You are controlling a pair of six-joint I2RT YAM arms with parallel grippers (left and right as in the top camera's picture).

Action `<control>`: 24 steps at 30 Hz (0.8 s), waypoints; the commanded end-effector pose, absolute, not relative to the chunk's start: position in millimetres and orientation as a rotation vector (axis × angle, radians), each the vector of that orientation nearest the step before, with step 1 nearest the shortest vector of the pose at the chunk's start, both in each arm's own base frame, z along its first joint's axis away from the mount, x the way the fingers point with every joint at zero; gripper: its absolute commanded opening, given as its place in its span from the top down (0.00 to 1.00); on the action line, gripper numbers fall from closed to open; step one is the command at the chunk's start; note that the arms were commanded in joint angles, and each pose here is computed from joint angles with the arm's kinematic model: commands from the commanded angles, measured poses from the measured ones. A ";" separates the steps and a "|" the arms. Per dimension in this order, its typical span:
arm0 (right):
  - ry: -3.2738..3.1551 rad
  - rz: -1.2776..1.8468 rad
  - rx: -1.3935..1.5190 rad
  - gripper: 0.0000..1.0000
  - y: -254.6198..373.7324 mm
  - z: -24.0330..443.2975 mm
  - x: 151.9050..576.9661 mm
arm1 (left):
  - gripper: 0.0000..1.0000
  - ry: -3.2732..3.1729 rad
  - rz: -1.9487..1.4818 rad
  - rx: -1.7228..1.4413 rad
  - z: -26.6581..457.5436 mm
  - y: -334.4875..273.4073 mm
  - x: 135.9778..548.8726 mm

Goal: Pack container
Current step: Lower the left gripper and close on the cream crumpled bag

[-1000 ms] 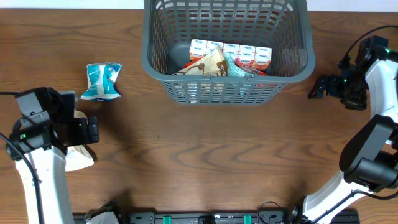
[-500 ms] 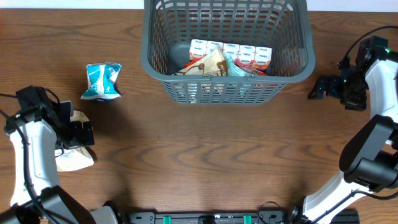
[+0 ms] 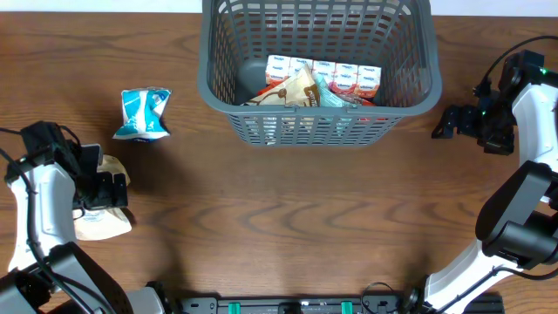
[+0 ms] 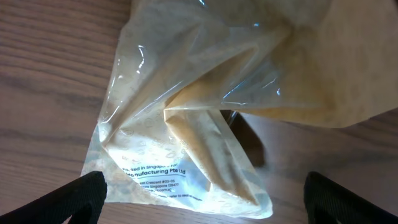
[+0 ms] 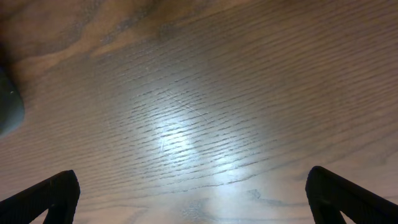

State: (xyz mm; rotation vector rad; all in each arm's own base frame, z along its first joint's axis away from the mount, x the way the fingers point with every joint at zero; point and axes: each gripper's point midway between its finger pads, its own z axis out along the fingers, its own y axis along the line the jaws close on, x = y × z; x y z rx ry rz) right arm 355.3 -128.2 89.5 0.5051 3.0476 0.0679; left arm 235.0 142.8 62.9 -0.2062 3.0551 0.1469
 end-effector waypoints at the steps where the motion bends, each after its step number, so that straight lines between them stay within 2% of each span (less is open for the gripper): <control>1: 3.060 0.081 0.475 0.01 -123.8 86.5 355.7 | 0.02 3.037 0.141 -0.146 67.6 149.9 242.1; 11: 3.059 0.081 0.474 0.01 -123.9 86.5 356.0 | 0.02 2.992 0.161 0.011 68.5 155.4 254.4; 24: 3.079 0.088 0.478 0.01 -122.2 86.4 351.3 | 0.01 3.087 0.056 0.015 23.9 154.5 256.4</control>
